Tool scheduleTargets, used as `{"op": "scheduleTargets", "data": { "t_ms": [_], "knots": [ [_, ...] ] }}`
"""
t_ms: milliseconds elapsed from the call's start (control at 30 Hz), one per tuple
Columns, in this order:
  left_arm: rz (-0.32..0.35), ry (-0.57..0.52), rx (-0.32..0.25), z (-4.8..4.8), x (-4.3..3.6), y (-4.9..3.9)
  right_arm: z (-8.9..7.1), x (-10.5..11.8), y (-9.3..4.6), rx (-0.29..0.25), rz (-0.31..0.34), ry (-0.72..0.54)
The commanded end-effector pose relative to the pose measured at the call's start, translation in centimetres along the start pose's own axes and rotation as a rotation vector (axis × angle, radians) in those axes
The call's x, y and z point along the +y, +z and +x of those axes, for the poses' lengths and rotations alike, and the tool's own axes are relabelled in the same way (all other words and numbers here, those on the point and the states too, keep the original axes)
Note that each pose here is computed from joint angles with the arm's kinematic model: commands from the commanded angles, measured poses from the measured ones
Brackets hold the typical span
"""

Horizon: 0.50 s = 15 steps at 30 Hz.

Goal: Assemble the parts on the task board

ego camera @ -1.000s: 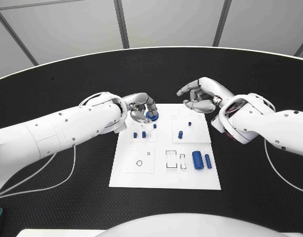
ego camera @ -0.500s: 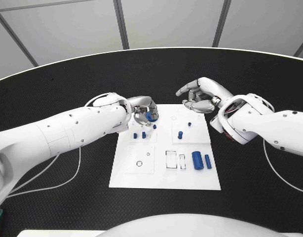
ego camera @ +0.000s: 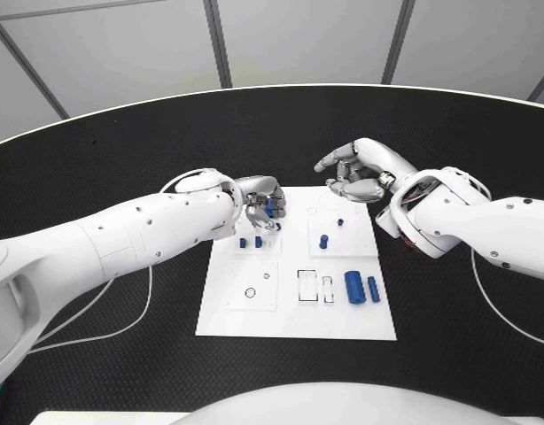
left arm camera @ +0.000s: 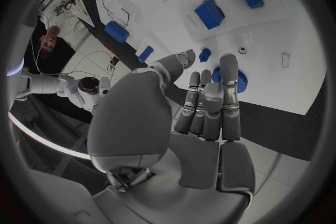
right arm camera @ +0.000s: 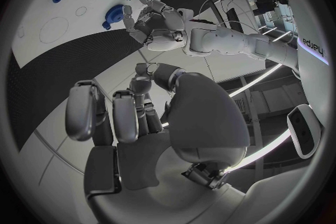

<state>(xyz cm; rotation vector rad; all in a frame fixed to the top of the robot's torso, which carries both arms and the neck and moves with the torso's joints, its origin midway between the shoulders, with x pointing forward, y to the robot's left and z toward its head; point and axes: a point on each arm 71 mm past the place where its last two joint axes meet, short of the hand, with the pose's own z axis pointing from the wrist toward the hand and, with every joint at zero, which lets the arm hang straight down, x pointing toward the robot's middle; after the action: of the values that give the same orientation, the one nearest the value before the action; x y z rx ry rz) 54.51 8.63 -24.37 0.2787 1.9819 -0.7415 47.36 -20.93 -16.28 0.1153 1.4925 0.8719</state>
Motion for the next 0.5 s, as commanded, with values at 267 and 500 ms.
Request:
{"op": "scheduleTargets", "data": {
  "t_ms": [267, 500],
  "knots": [
    [-0.013, 0.003, 0.009, 0.27, 0.0, 0.45, 0.07, 0.04, 0.03, 0.004, 0.001, 0.001],
    [-0.022, 0.015, 0.025, 0.92, 0.12, 0.7, 0.09, 0.08, 0.05, 0.005, 0.0, 0.001]
  ]
}}
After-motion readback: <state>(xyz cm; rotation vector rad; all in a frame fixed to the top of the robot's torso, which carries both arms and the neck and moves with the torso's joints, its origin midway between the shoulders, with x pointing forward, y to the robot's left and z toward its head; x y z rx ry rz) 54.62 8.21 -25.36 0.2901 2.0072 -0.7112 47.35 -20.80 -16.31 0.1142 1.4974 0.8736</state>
